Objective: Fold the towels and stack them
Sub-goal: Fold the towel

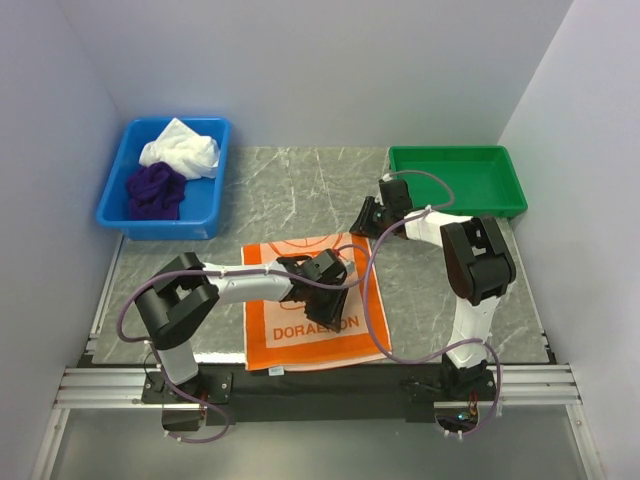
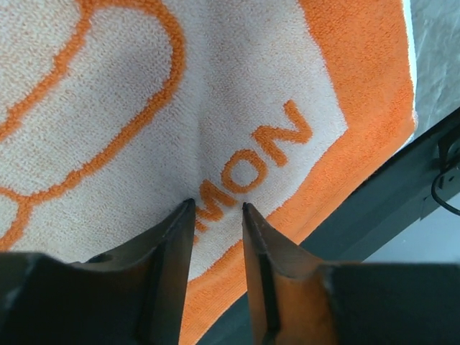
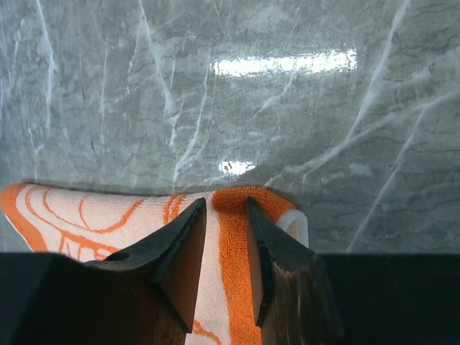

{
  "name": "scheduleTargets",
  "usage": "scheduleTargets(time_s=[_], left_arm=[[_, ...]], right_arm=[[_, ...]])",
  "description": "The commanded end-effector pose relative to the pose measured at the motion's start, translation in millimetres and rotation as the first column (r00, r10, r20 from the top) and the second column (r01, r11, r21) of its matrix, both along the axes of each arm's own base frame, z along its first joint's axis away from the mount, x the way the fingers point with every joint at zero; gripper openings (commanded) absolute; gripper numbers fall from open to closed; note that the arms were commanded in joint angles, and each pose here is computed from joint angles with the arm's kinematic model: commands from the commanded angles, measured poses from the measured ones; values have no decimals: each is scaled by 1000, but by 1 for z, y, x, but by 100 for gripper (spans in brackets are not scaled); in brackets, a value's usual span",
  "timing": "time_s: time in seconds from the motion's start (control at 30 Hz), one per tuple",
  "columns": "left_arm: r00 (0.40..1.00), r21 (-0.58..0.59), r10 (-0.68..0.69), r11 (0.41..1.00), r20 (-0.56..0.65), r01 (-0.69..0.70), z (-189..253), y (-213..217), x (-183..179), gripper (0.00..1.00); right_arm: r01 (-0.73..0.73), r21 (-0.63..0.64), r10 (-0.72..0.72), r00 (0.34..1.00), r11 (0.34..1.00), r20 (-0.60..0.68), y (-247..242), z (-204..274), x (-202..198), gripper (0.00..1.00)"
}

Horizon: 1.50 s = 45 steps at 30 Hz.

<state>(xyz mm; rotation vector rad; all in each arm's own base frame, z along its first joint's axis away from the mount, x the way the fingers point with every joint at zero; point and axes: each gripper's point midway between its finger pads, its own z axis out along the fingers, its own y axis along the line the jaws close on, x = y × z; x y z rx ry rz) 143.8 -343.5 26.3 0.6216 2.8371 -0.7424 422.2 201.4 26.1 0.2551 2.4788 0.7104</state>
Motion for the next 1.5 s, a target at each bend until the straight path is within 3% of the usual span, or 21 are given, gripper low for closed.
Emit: scheduleTargets(time_s=[0.0, 0.17, 0.33, 0.47, 0.6, 0.83, 1.03, 1.47], left_arm=[[998, 21, -2, 1000, 55, 1, 19, -2, 6, 40], [966, 16, 137, 989, 221, -144, 61, 5, 51, 43], [896, -37, 334, 940, 293, -339, 91, 55, 102, 43], [848, 44, 389, 901, 359, -432, 90, 110, 138, 43], [818, 157, 399, 854, 415, -497, 85, 156, 170, 45], [838, 252, 402, 825, 368, -506, 50, 167, 189, 45], [851, 315, 394, 806, 347, -501, 29, 171, 196, 44], [871, 276, 405, 835, 280, -477, 16, 152, 196, 43]], right_arm=[[11, -29, -8, 996, 1000, 92, -8, 24, 19, 37], [-24, -36, 30, 987, 999, 159, -6, 60, 7, 37], [-88, -98, 105, 977, 991, 185, -1, 75, -17, 38], [-118, -225, 167, 963, 967, 211, -12, 78, -20, 41], [-188, -381, 264, 952, 905, 158, -29, 69, -19, 44], [-265, -405, 318, 946, 875, 69, -22, 47, -13, 43], [-253, -429, 283, 959, 867, 5, -24, 22, -10, 40], [-144, -593, 61, 986, 792, -158, -74, -10, -31, 34]])
